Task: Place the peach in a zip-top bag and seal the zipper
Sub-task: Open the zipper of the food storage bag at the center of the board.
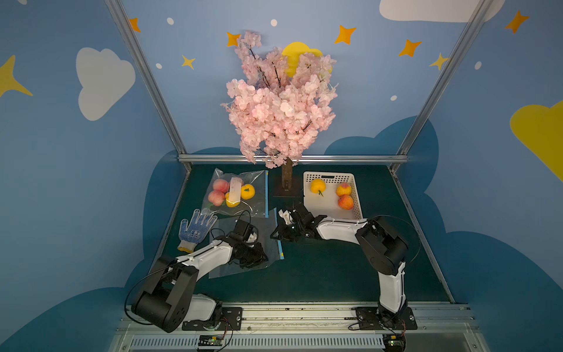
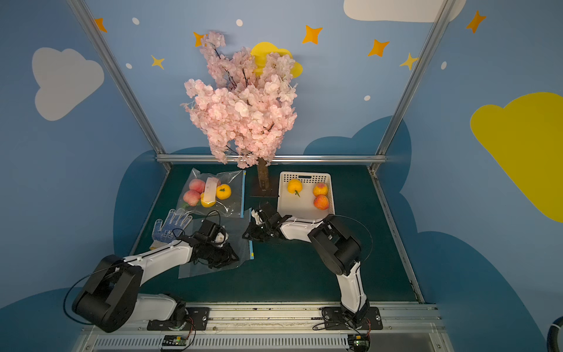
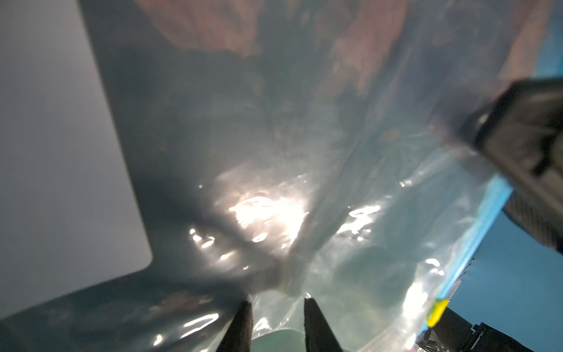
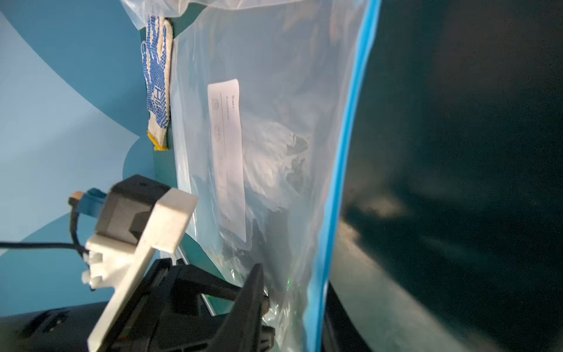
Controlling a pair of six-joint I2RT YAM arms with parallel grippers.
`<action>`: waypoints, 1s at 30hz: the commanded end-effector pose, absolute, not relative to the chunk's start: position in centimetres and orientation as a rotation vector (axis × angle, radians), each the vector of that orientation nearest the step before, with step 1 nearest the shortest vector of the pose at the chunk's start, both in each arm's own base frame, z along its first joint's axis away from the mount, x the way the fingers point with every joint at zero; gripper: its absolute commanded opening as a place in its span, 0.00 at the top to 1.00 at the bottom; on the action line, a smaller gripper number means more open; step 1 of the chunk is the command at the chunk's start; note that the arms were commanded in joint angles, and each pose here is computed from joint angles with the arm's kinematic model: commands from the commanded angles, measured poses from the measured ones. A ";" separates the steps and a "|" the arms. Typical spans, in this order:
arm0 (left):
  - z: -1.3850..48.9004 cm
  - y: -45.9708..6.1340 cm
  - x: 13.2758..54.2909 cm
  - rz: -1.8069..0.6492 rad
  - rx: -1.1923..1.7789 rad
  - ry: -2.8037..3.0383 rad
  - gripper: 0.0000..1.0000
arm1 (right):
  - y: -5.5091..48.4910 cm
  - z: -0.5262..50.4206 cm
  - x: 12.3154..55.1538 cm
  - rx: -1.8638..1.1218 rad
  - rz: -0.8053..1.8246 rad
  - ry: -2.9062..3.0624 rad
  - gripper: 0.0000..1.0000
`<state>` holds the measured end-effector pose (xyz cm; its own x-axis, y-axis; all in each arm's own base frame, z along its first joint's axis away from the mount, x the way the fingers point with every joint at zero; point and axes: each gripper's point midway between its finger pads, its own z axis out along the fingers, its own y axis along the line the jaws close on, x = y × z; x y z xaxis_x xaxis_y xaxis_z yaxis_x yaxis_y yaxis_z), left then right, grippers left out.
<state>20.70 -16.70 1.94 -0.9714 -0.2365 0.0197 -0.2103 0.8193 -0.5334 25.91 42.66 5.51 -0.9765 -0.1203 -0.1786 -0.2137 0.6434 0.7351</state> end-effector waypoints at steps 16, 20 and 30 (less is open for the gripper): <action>8.7 -15.8 23.3 -0.832 -0.363 2.761 0.56 | 38.3 8.5 21.8 -0.938 0.706 2.540 1.00; 12.2 -16.8 25.2 -0.998 -0.362 2.575 0.41 | 37.2 9.9 21.8 -1.050 0.628 2.450 1.00; 16.2 -20.4 28.2 -1.348 -0.359 2.383 0.23 | 37.1 12.0 21.1 -1.132 0.540 2.315 1.00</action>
